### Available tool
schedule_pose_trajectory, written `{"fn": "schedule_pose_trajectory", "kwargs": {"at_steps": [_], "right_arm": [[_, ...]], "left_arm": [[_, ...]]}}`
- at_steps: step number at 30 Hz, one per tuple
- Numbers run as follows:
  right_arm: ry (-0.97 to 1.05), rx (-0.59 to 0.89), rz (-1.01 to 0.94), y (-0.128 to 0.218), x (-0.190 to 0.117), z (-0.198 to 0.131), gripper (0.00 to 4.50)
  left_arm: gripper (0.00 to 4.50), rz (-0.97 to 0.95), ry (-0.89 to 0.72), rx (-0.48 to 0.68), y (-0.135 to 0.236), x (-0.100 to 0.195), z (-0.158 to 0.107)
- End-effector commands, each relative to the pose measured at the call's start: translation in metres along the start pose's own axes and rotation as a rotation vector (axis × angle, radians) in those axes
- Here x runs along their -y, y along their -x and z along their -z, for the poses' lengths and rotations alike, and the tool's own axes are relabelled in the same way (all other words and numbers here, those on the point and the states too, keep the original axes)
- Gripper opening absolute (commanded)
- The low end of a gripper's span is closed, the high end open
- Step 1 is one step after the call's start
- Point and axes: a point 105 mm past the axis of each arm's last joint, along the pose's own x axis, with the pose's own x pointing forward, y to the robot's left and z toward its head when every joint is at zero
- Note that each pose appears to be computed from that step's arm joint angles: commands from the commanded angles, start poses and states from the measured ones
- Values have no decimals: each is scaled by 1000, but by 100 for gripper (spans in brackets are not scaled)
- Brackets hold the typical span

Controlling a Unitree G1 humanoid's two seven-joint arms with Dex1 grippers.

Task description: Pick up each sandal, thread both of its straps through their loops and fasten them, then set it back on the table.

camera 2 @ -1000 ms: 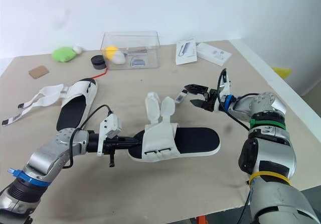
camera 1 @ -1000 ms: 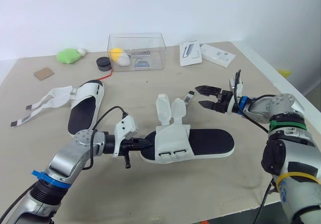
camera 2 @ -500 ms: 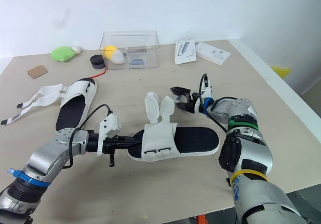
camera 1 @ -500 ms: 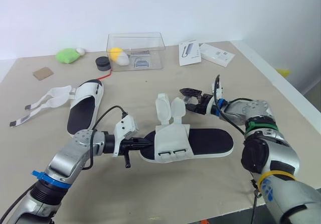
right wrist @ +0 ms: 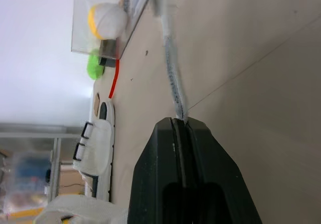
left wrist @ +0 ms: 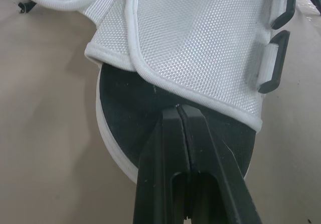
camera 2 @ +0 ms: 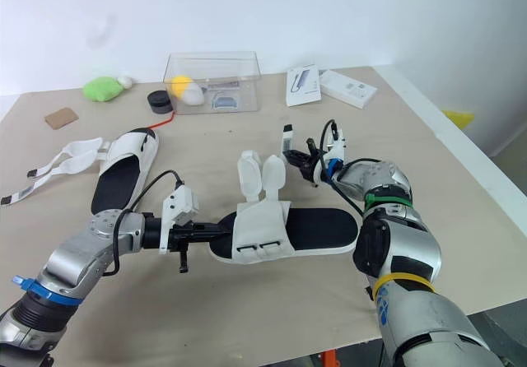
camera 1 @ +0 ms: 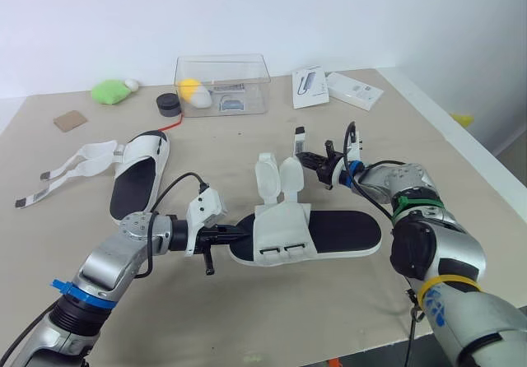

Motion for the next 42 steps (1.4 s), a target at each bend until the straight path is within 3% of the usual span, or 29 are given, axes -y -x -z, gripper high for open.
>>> {"fn": "schedule_pose_trajectory", "kwargs": {"at_steps": [1,6,13,15,22,26,32,34,37,42], "right_arm": [[343,55,-185,6,-40,-22,5],[701,85,-410,25,-80,-10,5],[1266,96,-557,45,-102,29,5],[1494,127,-658,53,-115,45,5],[2002,218,-1051,80,-142,96,5],[2284,221,-1323,99,-135,127,5],[2508,115,-1461,105,-108,141,5],[2498,122,-1438,104,-107,139,5],[2437,121,-1425,107,-110,136,92],[2361,58,-1412,119,-111,134,313]], "left_arm": [[0,-21,-11,-4,4,-4,-1],[0,-17,-12,-7,5,-5,-2],[0,-14,-7,-13,7,-5,1],[0,-11,-7,-15,7,-4,1],[0,-11,-8,-17,7,-4,2],[0,-8,-4,-17,6,-3,2],[0,-7,1,-16,6,-1,3],[0,-4,4,-14,5,0,3],[0,0,7,-12,4,1,3],[0,2,9,-11,3,2,4]]}}
